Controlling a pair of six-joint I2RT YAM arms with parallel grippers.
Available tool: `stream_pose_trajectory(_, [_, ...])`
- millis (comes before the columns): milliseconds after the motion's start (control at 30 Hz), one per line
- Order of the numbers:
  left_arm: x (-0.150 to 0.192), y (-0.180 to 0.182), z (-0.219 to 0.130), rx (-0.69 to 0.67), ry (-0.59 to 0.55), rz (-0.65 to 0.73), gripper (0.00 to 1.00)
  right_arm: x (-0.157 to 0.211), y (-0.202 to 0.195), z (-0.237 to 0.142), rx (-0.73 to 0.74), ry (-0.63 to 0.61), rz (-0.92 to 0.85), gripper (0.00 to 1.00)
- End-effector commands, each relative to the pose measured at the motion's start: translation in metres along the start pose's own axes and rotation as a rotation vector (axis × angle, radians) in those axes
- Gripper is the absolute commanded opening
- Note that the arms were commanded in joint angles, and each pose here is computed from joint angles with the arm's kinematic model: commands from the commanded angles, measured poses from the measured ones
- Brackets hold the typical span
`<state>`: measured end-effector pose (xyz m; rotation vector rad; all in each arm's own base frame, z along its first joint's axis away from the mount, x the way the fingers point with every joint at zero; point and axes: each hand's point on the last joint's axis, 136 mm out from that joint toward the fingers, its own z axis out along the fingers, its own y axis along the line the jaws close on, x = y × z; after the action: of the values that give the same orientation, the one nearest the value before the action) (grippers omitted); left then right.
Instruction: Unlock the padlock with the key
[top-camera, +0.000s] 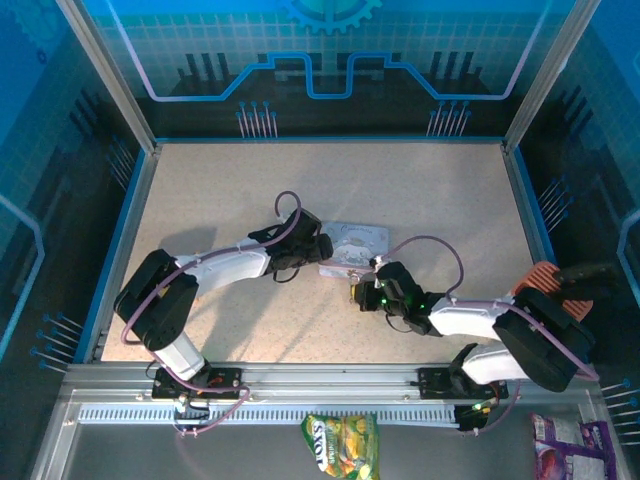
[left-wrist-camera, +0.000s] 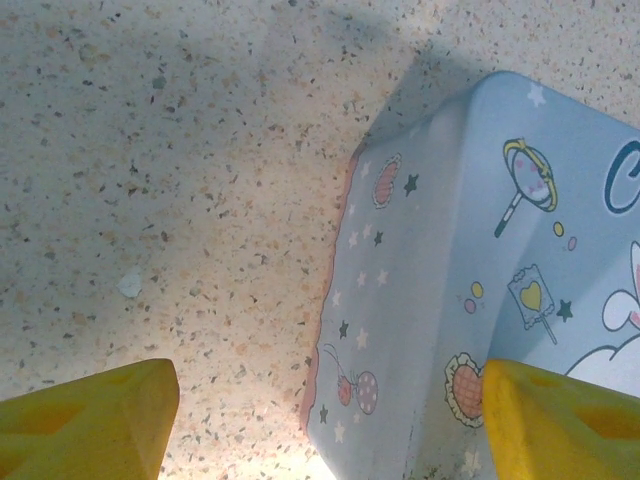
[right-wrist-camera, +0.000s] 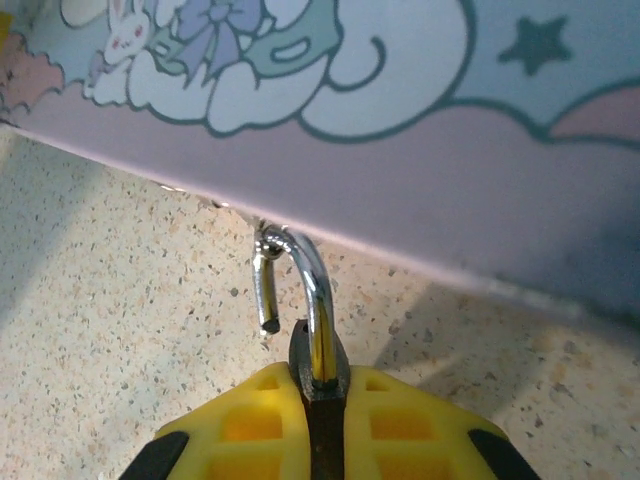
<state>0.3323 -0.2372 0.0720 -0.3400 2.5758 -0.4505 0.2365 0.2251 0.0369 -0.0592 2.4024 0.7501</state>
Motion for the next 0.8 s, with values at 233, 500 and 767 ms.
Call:
stream_pose_trajectory(233, [0.064,0.048,0.000,-0.225,0.101,0.029,0.78,-0.039,-0.009,-0.016,0.067,-0.206,0.165,0.00])
stream_pose_trajectory(500, [0.074,0.049,0.002,-0.237,0.092,0.018,0.78,-0.041,-0.016,-0.013,0.069,-0.219,0.239,0.00])
stream_pose_trajectory(767, [0.076,0.053,0.004,-0.258,0.090,0.014,0.78,-0.035,-0.045,-0.014,0.231,-0.189,0.262,0.00])
